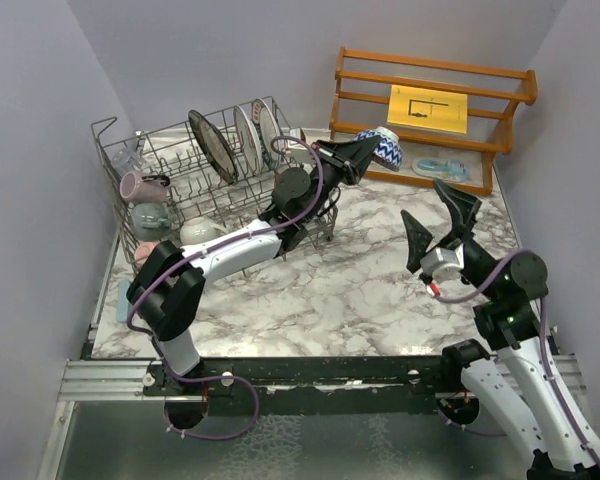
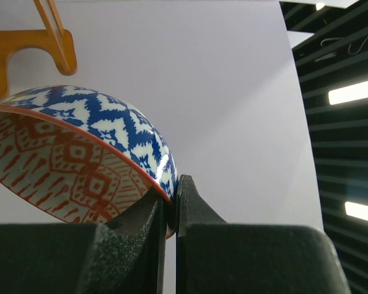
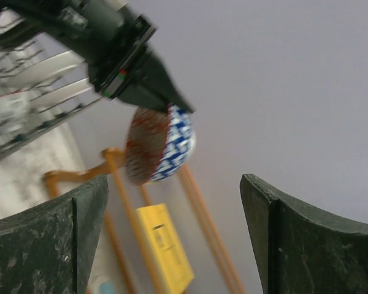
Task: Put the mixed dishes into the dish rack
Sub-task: Pick up the bowl from the center of the board, then insert the bowl into the dish rack.
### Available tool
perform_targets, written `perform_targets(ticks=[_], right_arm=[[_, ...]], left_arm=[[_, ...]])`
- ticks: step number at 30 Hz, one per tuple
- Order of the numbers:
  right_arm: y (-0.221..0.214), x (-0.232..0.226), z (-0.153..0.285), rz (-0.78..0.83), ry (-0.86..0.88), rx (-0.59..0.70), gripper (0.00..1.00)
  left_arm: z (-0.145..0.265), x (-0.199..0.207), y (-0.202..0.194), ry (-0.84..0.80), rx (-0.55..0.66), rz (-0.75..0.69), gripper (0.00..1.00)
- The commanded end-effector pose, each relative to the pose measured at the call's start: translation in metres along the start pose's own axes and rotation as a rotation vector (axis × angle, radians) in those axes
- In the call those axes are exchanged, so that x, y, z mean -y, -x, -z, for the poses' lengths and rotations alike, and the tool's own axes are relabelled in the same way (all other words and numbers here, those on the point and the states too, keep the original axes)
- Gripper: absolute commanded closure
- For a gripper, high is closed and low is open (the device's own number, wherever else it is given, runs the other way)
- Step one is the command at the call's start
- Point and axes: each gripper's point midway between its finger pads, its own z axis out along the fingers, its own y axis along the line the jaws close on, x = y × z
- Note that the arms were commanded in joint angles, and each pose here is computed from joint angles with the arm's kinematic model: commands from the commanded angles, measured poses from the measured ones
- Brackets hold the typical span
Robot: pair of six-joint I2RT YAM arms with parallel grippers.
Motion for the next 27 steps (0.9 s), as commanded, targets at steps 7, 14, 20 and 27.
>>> perform_targets(ticks=[7, 14, 20, 27], right_arm=[[-0.054, -0.086, -0.008, -0.705, 0.325, -0.363, 0.10], [-0.061, -0.104, -0.016, -1.025, 0.514, -0.499, 0.10], [-0.054, -0.127, -0.022, -1.261, 0.755, -0.507, 0.07], [-0.060, -0.158, -0.020, -1.297, 0.778, -0.439, 0.07]], left_arm=[[0.025, 0.054, 0.002, -0.150, -0.214, -0.215, 1.00], [0.039, 0.055, 0.032, -0.092, -0.242, -0.429, 1.00], [0.058, 0.055, 0.063, -0.039, -0.308, -0.557, 1.00], [0.096, 0.054, 0.105, 0.034, -0.425, -0.628, 1.00]])
